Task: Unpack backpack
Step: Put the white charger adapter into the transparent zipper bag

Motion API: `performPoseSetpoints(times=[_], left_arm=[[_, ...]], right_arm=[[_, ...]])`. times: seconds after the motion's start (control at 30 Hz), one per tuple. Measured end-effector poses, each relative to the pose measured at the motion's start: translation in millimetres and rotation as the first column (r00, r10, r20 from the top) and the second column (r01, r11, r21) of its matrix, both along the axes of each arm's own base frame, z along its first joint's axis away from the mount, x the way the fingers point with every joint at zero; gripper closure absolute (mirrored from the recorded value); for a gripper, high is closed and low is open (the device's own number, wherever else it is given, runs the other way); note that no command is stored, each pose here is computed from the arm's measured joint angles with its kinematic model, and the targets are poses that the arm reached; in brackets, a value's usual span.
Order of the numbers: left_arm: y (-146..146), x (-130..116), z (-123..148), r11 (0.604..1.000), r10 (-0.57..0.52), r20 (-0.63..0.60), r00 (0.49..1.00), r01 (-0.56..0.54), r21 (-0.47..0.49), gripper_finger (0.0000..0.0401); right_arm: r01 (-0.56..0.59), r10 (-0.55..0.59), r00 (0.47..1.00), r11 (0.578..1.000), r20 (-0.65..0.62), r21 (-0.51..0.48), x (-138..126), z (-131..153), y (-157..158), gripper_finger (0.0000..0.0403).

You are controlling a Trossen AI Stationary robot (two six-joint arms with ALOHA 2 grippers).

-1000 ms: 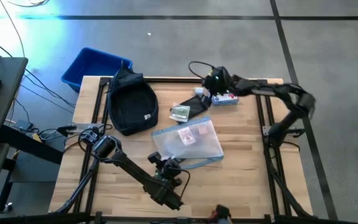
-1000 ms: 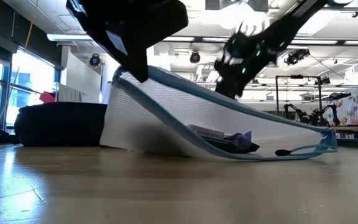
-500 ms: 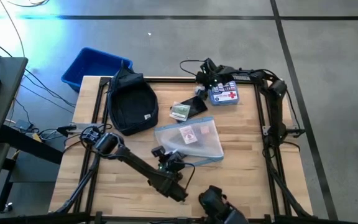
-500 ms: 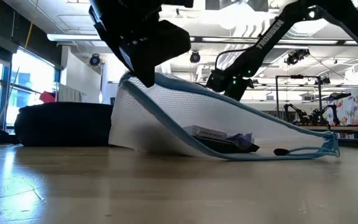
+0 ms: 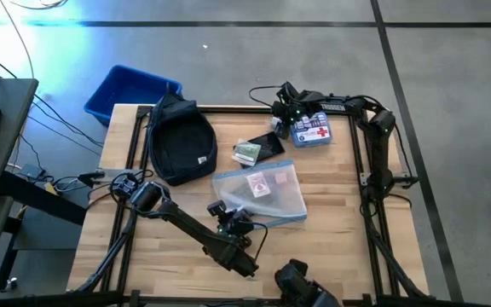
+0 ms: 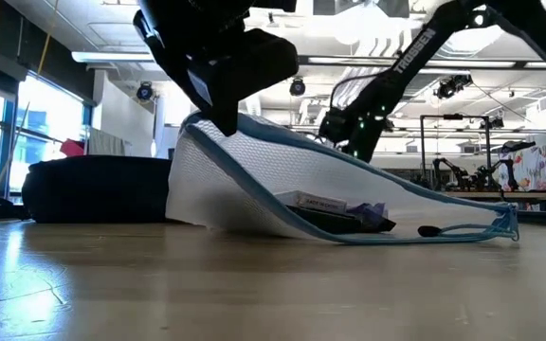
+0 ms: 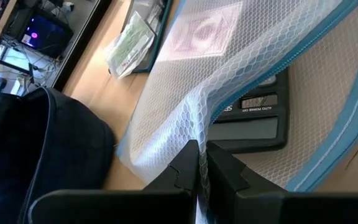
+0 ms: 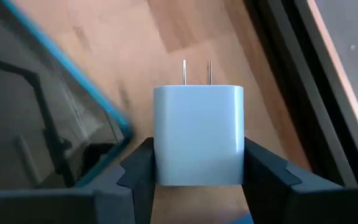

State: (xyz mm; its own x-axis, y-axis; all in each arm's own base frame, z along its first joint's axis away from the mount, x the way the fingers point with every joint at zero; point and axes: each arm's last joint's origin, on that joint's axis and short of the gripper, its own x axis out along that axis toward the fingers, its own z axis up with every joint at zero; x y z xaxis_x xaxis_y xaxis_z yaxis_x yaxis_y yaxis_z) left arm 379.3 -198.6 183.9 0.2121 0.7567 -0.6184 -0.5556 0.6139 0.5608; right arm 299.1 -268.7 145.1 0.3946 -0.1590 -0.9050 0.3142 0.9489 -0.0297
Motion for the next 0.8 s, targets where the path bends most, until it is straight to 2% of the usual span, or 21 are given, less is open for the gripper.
performPoseSetpoints(times=[0.17,0.33,0.5,0.63,0.73,0.8], left_arm=[[-3.6,-1.8,0.0,1.0,0.019,0.035,0.999,-0.018,-0.011,0.0401],[-10.2,-4.4,-0.3,0.999,0.029,0.075,0.997,-0.027,-0.026,0.0401],[-23.3,-8.0,-0.9,0.998,0.036,0.167,0.985,-0.028,-0.051,0.0401],[-34.6,-8.0,-1.3,0.997,0.036,0.276,0.961,-0.016,-0.074,0.0401],[-41.6,-6.2,-1.4,0.996,0.03,0.35,0.936,0.001,-0.088,0.0401],[-43.1,-3.5,-1.0,0.997,0.023,0.394,0.919,0.009,-0.081,0.0401]], right_arm=[[-0.07,0.069,0.996,0.997,0.051,0.034,8.6,38.6,40.9,0.0241],[-0.257,0.242,0.955,0.964,0.172,0.072,10.2,55.8,121.8,0.0241],[-0.387,0.356,0.884,0.921,0.303,0.045,-8.4,54.9,226.1,0.0241],[-0.489,0.42,0.813,0.868,0.403,0.083,-32.9,42.5,312.9,0.0241],[-0.55,0.461,0.772,0.829,0.438,0.097,-51.3,31.2,365.2,0.0241],[-0.56,0.477,0.766,0.824,0.431,0.084,-59.3,23.6,390.2,0.0241]])
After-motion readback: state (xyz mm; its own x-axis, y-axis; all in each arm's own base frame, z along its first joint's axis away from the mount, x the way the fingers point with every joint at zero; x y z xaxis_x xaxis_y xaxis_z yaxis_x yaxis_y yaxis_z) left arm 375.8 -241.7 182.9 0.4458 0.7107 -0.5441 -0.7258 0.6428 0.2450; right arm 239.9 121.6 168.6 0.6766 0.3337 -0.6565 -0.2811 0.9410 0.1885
